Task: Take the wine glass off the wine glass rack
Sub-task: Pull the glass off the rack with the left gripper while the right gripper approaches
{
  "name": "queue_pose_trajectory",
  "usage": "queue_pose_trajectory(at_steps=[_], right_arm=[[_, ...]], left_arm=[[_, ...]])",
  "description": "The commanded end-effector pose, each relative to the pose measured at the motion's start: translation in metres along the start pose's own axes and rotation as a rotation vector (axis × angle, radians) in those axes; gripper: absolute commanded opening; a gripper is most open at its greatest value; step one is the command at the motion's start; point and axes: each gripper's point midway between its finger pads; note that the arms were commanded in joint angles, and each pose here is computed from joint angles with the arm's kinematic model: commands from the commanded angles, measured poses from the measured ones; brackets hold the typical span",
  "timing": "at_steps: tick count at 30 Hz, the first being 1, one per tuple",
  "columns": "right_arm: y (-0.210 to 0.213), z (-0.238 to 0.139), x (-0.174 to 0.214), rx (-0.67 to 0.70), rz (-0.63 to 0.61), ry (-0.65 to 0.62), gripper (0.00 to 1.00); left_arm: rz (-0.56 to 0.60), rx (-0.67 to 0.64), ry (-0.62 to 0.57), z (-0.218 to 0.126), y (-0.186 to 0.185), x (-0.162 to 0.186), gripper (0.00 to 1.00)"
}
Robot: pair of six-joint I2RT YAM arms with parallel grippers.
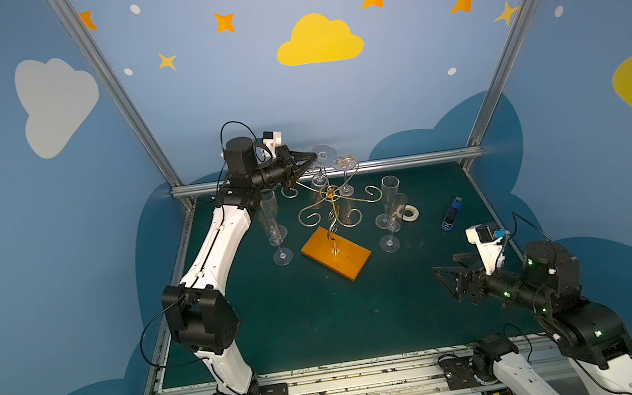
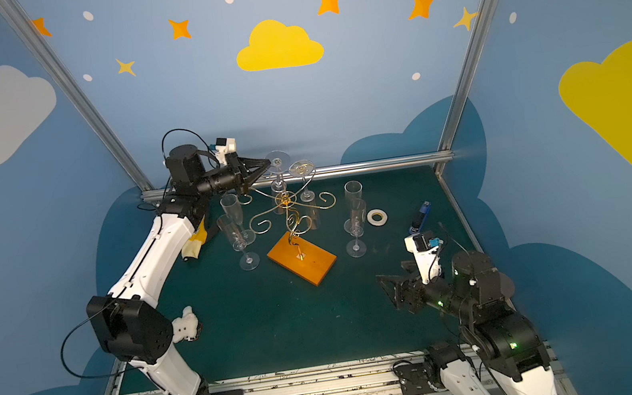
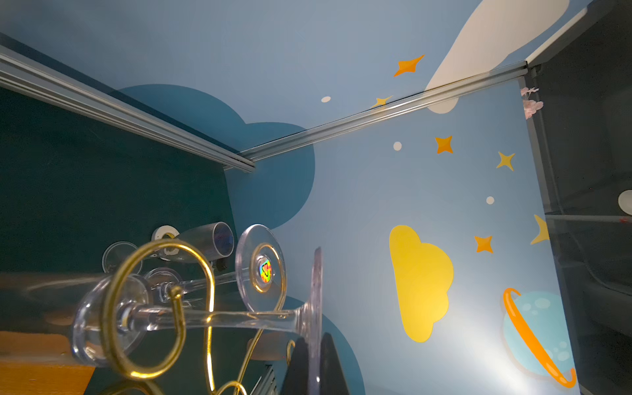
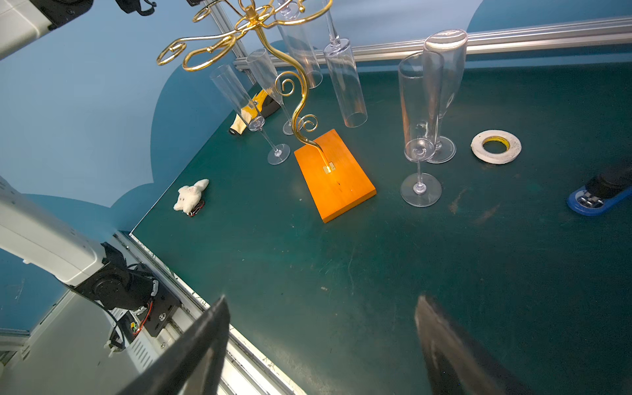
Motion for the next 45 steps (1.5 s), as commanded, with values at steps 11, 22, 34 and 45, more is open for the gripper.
queue_pose_trajectory(at_steps=[11,22,34,45], right_arm=[[0.008,-0.013,-0.003,-0.011,-0.013,-0.027,0.84],[0.011,-0.019,-0.011,-0.011,-0.015,-0.045,0.84],[0.016,-0.023,-0.027,-0.012,-0.046,-0.063,0.84],[0.028,-0.026,-0.058,-0.045,-0.076,-0.111,0.84]], left_arm=[[0.068,0.011,-0.056,-0.033,-0.023,0.004,0.03],[0.121,-0.021,-0.105,-0.061,-0.031,-0.005,0.03],[0.356,-0.048,-0.144,-0.085,-0.074,-0.015,0.03],[0.668,-0.02,-0.137,-0.105,-0.12,0.006,0.03]])
Point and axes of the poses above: each gripper's point midway between its finger pads, its own z axis out along the fingers, its own y axis along the line the jaws close on, x = y × z, and after that the axes turned 2 degrees about z, right-handed
